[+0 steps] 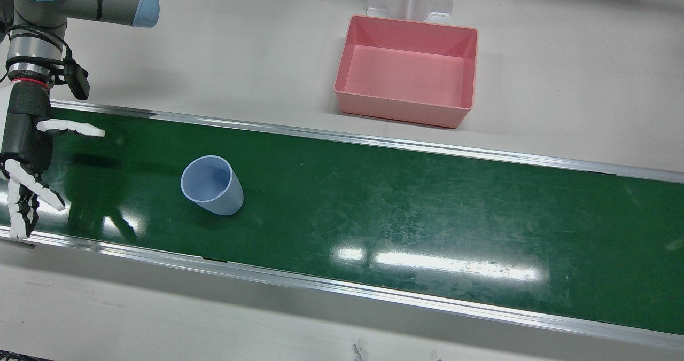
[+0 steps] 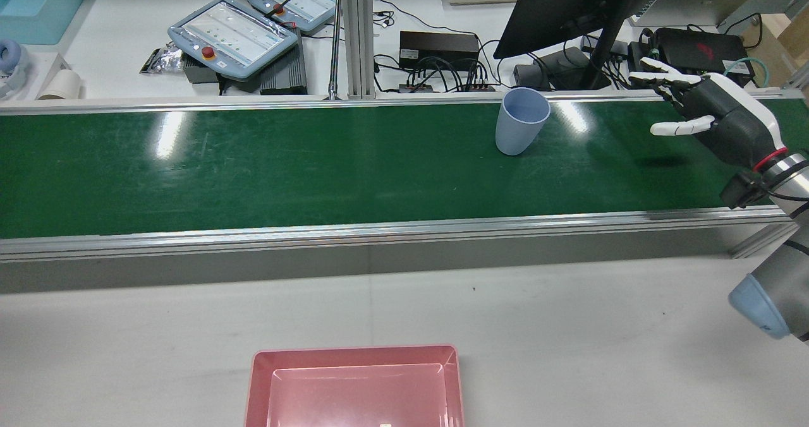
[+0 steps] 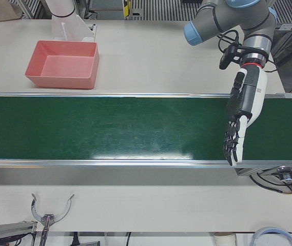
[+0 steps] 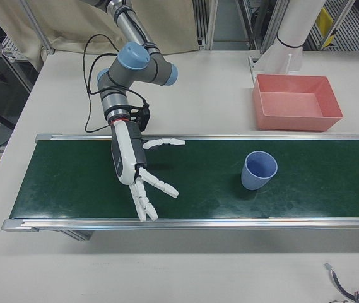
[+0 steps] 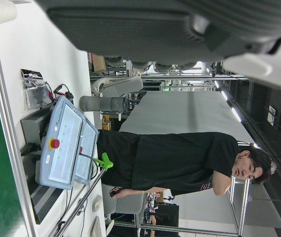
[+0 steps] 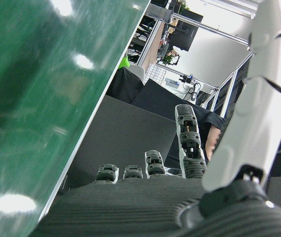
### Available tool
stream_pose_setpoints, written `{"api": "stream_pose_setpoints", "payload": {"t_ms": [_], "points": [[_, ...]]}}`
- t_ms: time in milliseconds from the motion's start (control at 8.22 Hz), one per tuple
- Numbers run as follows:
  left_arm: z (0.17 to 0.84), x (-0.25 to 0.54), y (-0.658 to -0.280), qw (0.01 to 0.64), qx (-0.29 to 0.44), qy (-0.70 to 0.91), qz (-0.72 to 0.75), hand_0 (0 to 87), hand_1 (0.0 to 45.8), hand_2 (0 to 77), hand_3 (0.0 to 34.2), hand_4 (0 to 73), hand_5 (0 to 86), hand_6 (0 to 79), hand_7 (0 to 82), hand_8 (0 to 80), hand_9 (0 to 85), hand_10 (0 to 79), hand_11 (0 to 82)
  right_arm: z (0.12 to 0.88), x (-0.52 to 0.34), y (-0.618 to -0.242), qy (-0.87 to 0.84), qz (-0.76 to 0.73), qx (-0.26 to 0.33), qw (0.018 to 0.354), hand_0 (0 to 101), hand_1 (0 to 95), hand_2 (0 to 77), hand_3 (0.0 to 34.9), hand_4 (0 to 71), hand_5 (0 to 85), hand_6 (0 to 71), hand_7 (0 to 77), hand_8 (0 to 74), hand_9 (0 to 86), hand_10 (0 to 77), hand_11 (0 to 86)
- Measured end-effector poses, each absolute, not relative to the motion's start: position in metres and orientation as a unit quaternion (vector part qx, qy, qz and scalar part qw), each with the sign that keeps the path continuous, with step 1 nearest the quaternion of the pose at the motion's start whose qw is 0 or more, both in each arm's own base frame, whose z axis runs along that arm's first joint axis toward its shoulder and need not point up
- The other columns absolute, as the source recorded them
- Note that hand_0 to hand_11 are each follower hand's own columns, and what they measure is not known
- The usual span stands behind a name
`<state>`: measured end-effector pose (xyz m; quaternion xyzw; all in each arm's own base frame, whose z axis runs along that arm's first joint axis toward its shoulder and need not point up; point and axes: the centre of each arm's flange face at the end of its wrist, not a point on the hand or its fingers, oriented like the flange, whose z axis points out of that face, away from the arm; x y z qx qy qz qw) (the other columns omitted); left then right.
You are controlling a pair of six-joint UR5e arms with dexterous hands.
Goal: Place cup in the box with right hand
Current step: 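Close the right hand's fingers around the blue cup and lift it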
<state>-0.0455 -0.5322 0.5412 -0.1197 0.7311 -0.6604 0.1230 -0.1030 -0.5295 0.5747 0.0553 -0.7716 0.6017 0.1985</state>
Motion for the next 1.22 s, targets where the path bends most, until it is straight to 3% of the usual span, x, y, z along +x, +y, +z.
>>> {"api": "stream_pose_setpoints", "payload": {"t_ms": [122,243,365,486,608,730,851,973,1095,1216], "points": [[0.541,-0.045,-0.532,0.123,-0.120,0.731,-0.660,0.0,0.5,0.5,0.0,1.1,0.5,0.5,0.5,0.0,0.0,0.0,0.0,0.575,-0.105,-0.529,-0.772,0.601,0.055,0.201,49,10.4,14.2,1.3,12.5,4.9,3.3,13.6,0.5,4.4,2.7,5.4],[0.542,-0.045,-0.532,0.123,-0.120,0.731,-0.661,0.0,0.5,0.5,0.0,1.1,0.5,0.5,0.5,0.0,0.0,0.0,0.0,0.575,-0.108,-0.529,-0.772,0.600,0.054,0.203,50,14.2,8.7,1.2,13.6,5.5,3.3,13.6,0.5,4.4,2.7,5.4],[0.542,-0.045,-0.532,0.123,-0.120,0.731,-0.661,0.0,0.5,0.5,0.0,1.1,0.0,0.5,0.5,0.0,0.0,0.0,0.0,0.574,-0.110,-0.528,-0.772,0.600,0.053,0.204,49,20.2,7.6,1.2,8.7,4.9,3.3,13.6,0.5,4.4,2.7,5.4],[0.542,-0.045,-0.532,0.123,-0.120,0.731,-0.661,0.0,0.5,0.5,0.0,1.1,0.5,0.5,0.5,0.0,0.0,0.0,0.0,0.573,-0.112,-0.529,-0.773,0.598,0.052,0.205,50,8.2,7.1,1.2,14.2,5.5,3.3,13.6,0.5,4.4,2.7,5.4],[0.542,-0.045,-0.532,0.123,-0.120,0.731,-0.661,0.0,0.5,0.5,0.0,1.1,0.5,0.5,0.5,0.0,0.0,0.0,0.0,0.572,-0.114,-0.529,-0.773,0.597,0.051,0.206,50,18.5,7.1,1.2,10.9,4.9,3.3,13.6,0.5,4.4,2.2,5.4],[0.542,-0.045,-0.532,0.123,-0.120,0.731,-0.661,0.0,0.5,0.5,0.0,1.1,0.0,0.0,0.5,0.0,0.0,0.0,0.0,0.571,-0.117,-0.529,-0.774,0.596,0.048,0.207,49,14.2,9.8,5.3,11.5,4.9,3.3,15.8,0.5,4.9,2.7,5.4],[0.542,-0.045,-0.532,0.123,-0.120,0.731,-0.661,0.1,0.5,0.5,0.0,1.1,0.5,0.5,0.5,0.0,0.0,0.0,0.0,0.571,-0.120,-0.529,-0.774,0.596,0.046,0.208,49,14.2,9.8,5.3,11.5,4.9,3.3,15.8,0.5,4.9,2.7,5.4],[0.542,-0.045,-0.532,0.123,-0.120,0.731,-0.661,0.1,0.5,0.5,0.0,1.1,0.5,0.5,0.5,0.0,0.0,0.0,0.0,0.571,-0.122,-0.528,-0.774,0.596,0.045,0.209,48,9.8,9.3,7.5,11.5,3.8,3.3,15.8,0.5,4.9,2.2,4.4],[0.542,-0.045,-0.532,0.123,-0.120,0.731,-0.661,0.1,0.5,0.5,0.0,1.1,0.5,0.5,0.5,0.0,0.0,0.0,0.0,0.572,-0.122,-0.528,-0.774,0.597,0.045,0.208,45,18.0,15.8,3.7,11.5,3.8,3.3,16.4,0.5,4.4,2.2,5.4],[0.542,-0.045,-0.532,0.123,-0.120,0.731,-0.661,0.0,0.5,0.5,0.0,1.1,0.5,0.0,0.5,0.0,0.0,0.0,0.0,0.572,-0.121,-0.528,-0.773,0.597,0.044,0.208,48,12.0,29.5,0.0,18.5,6.5,15.8,26.2,10.9,12.0,13.6,16.4]]}}
